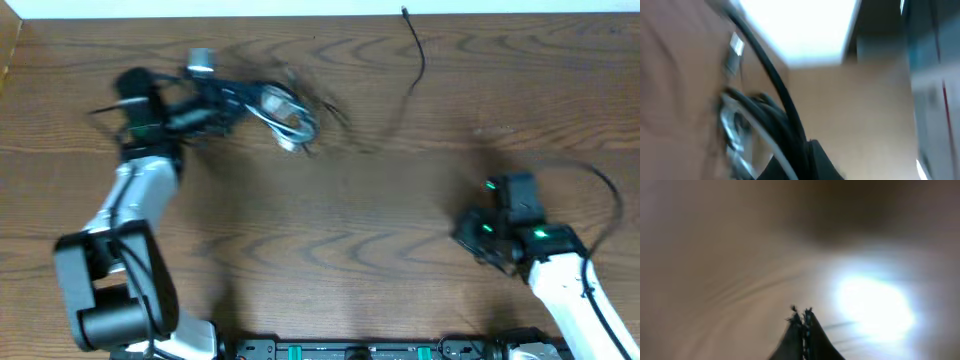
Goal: Untangle cables
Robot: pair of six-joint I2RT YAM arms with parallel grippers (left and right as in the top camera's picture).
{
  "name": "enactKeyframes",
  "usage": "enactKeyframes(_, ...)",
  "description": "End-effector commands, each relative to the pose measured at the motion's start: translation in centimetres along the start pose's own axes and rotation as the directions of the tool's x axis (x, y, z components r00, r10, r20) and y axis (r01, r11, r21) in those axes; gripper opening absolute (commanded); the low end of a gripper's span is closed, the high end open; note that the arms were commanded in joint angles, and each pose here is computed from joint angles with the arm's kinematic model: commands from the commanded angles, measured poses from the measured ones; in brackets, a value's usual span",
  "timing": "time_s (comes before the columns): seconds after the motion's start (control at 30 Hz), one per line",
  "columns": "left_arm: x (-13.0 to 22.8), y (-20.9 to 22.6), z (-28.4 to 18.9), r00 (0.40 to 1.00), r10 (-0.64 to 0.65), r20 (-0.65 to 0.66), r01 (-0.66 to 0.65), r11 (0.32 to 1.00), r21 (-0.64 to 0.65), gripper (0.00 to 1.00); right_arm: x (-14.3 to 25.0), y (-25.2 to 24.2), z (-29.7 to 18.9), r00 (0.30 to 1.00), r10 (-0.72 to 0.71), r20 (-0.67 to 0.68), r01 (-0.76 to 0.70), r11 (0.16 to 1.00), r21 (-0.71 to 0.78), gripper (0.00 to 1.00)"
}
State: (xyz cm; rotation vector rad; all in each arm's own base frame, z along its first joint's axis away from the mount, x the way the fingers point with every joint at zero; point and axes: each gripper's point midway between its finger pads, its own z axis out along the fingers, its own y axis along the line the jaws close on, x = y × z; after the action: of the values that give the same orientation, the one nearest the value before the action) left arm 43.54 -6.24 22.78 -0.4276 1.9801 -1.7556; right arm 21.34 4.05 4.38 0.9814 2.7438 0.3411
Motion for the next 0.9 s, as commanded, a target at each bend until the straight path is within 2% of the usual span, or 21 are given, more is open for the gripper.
enactKeyframes(0.0, -4.7, -0.7, -4.1, 0.979, 0.054, 0.198, -0.048, 0.998, -0.036, 0.08, -3.3, -5.1, -0.7, 0.987, 0.053, 0.152, -0.077, 0.985, 0.156, 0.01)
enactKeyframes(0.1, -4.3, -0.7, -4.3, 0.984, 0.039, 0.174, -0.034, 0.999, -0.028, 0.08, -4.2, -5.1, -1.2, 0.985, 0.073, 0.159, -0.089, 0.992, 0.094, 0.01)
enactKeyframes(0.2, -2.7, -1.1, -3.3, 0.995, 0.029, 0.092, -0.029, 1.000, -0.001, 0.08, -3.9, -3.3, -1.2, 0.992, 0.023, 0.125, -0.023, 1.000, -0.001, 0.03)
enactKeyframes(0.37, -0.4, -1.8, -0.6, 0.998, -0.059, -0.007, 0.059, 0.998, 0.019, 0.08, -2.3, 2.5, -1.9, 0.998, -0.053, 0.020, 0.057, 0.951, -0.303, 0.23)
enactKeyframes(0.43, 0.5, -1.9, 0.8, 0.993, -0.113, -0.030, 0.113, 0.993, 0.015, 0.07, -1.3, 5.5, -3.1, 0.990, -0.139, -0.003, 0.122, 0.879, -0.461, 0.30)
enactKeyframes(0.5, 1.2, -2.0, 2.2, 0.980, -0.192, -0.042, 0.192, 0.981, 0.006, 0.07, -0.2, 8.3, -4.7, 0.952, -0.302, 0.052, 0.272, 0.752, -0.600, 0.35)
enactKeyframes(0.57, 1.9, -2.1, 3.7, 0.959, -0.279, -0.042, 0.279, 0.960, -0.007, 0.08, 0.8, 10.3, -5.9, 0.897, -0.421, 0.134, 0.395, 0.628, -0.671, 0.44)
enactKeyframes(0.63, 2.4, -2.1, 5.1, 0.932, -0.362, -0.031, 0.362, 0.932, -0.019, 0.07, 1.4, 11.6, -6.4, 0.868, -0.465, 0.174, 0.444, 0.570, -0.692, 0.52)
enactKeyframes(0.77, 3.4, -2.1, 7.3, 0.861, -0.508, -0.006, 0.508, 0.861, -0.033, 0.07, 3.8, 14.3, -7.3, 0.754, -0.588, 0.293, 0.588, 0.406, -0.700, 0.51)
enactKeyframes(0.87, 4.1, -2.1, 8.6, 0.795, -0.606, 0.012, 0.606, 0.795, -0.037, 0.08, 5.1, 15.9, -6.9, 0.683, -0.635, 0.361, 0.671, 0.349, -0.654, 0.50)
